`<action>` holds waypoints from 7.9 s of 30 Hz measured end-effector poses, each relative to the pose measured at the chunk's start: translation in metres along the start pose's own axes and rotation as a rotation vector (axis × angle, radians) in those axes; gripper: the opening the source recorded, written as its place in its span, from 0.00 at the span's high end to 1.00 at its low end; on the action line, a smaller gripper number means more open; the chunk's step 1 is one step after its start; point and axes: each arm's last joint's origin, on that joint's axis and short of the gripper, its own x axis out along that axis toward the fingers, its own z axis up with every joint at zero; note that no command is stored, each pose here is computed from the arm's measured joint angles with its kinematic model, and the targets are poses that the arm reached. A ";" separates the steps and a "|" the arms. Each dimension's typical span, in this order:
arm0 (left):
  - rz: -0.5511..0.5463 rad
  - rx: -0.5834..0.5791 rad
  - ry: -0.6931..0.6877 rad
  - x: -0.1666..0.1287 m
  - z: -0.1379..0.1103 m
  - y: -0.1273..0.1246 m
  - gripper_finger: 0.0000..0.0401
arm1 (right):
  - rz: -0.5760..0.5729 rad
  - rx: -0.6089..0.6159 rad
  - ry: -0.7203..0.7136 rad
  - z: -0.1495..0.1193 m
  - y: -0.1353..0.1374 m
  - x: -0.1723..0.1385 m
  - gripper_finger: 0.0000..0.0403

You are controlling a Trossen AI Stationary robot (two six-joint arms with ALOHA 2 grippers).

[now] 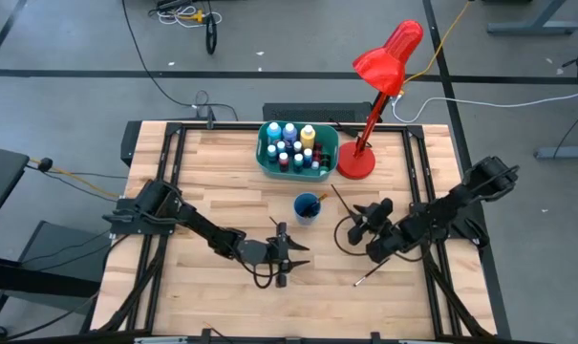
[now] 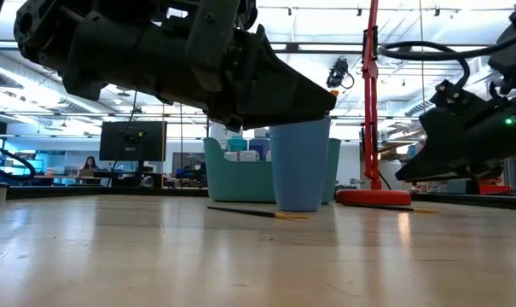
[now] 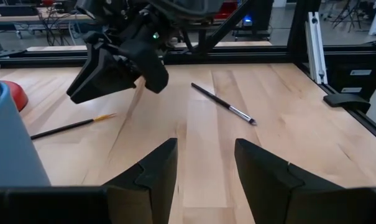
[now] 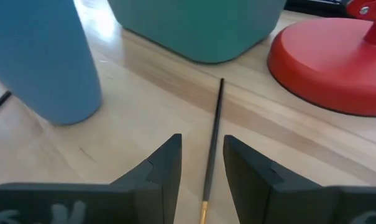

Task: Pick & Place Paint Supplies
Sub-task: Put the gold paint brush into the blue cup, then put the silver paint brush into the blue cup

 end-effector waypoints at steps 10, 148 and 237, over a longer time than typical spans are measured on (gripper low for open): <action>0.000 0.000 0.000 0.000 0.000 0.000 0.57 | -0.020 -0.048 0.026 -0.015 0.001 0.010 0.70; -0.009 -0.133 0.006 0.000 -0.001 -0.001 0.57 | 0.342 -1.882 0.253 0.180 0.151 0.017 0.76; 0.046 -0.252 -0.084 0.009 0.010 0.023 0.57 | 1.203 -0.814 0.132 -0.050 0.016 -0.060 0.80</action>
